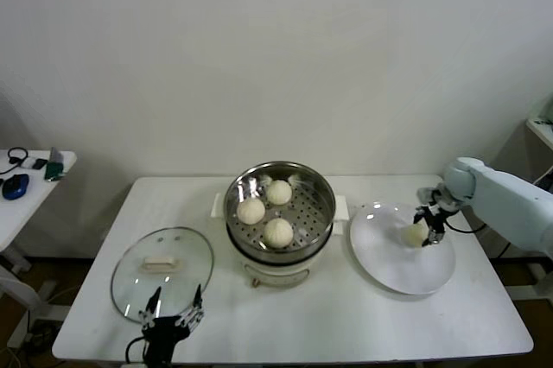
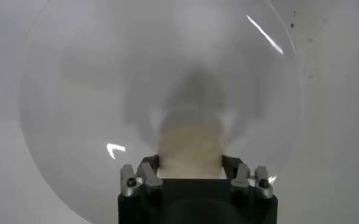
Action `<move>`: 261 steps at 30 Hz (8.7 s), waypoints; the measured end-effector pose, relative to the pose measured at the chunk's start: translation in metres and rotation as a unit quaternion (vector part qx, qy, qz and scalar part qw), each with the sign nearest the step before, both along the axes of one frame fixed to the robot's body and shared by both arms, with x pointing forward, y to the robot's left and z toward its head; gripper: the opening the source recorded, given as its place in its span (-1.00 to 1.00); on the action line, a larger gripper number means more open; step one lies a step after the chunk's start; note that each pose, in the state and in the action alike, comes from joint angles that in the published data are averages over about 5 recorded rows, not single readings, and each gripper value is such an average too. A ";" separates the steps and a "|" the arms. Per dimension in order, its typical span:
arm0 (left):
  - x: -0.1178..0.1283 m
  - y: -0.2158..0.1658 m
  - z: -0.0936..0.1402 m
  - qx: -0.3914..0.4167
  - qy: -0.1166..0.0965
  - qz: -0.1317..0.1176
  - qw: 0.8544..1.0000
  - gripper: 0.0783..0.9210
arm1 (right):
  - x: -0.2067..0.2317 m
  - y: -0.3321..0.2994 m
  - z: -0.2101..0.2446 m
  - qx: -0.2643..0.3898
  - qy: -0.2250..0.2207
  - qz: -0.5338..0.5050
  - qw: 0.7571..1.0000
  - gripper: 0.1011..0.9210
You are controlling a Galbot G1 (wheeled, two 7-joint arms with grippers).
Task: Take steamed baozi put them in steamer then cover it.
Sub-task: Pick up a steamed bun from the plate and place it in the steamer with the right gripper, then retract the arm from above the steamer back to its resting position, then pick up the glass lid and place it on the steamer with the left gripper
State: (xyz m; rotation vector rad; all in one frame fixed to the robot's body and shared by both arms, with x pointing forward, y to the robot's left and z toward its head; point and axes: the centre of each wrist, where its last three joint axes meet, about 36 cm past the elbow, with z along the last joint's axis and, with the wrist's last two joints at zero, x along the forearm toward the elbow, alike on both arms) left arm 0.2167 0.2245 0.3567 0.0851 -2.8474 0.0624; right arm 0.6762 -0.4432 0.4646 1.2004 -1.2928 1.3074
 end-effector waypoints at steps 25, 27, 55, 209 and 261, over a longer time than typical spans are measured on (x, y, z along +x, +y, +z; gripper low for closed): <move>0.005 -0.002 0.010 0.000 -0.016 -0.009 1.000 0.77 | -0.021 0.209 0.262 0.103 -0.085 0.112 0.985 0.41; 0.005 -0.001 0.012 0.001 -0.017 -0.009 1.000 0.77 | -0.027 0.228 0.260 0.105 -0.081 0.119 0.984 0.41; 0.003 -0.001 0.018 0.002 -0.025 -0.007 1.000 0.77 | -0.034 0.311 0.122 0.069 -0.069 0.129 0.987 0.46; 0.136 0.076 -0.022 0.748 0.000 -0.044 0.663 -0.89 | -0.451 0.095 -0.189 0.525 -0.407 -0.455 0.592 0.76; 0.177 -0.238 0.089 0.693 -0.052 -0.103 0.712 -0.89 | -0.437 0.082 -0.181 0.519 -0.430 -0.420 0.607 0.76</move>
